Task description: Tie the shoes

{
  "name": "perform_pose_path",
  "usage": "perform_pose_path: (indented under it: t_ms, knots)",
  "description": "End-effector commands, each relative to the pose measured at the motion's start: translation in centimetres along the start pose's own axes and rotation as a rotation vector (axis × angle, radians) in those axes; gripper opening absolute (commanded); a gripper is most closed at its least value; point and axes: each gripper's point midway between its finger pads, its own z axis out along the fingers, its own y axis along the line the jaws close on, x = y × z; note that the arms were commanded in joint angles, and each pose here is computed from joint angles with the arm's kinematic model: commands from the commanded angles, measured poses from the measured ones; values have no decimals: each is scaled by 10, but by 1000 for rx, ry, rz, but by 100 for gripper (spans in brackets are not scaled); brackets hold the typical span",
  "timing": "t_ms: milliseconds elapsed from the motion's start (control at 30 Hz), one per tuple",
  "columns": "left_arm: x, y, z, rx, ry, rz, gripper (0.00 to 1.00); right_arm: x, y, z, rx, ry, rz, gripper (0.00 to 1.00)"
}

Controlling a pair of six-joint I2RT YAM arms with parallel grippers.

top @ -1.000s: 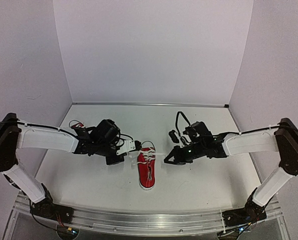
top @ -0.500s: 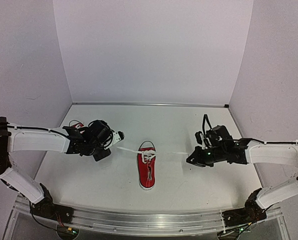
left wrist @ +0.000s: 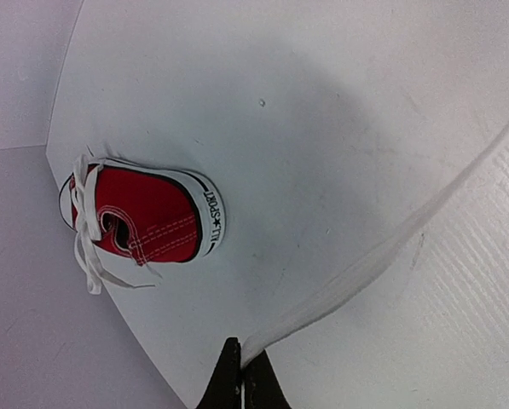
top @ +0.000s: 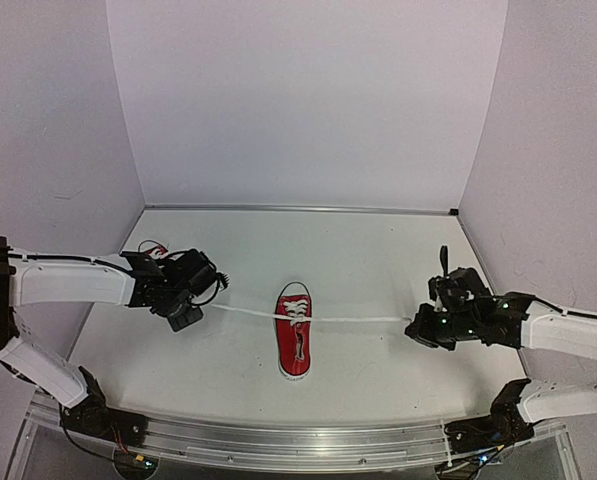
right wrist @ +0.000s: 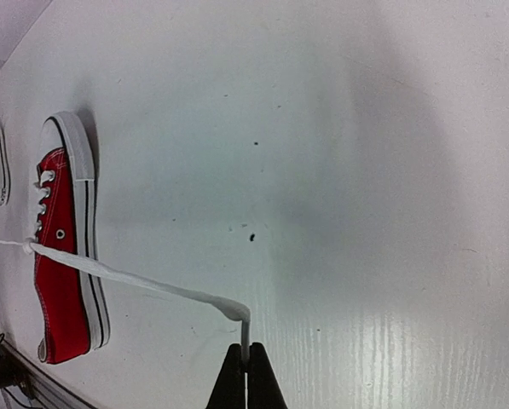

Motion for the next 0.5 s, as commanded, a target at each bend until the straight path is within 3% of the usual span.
perform_pose_path:
  t_ms: [0, 267, 467]
  knots:
    - [33, 0, 9, -10, 128, 2, 0, -6, -41, -15, 167, -89, 111, 0]
    - [48, 16, 23, -26, 220, -62, 0, -19, -64, -32, 269, -195, 187, 0]
    - [42, 59, 11, -123, 177, -195, 0, -35, -53, -48, 249, -247, 164, 0]
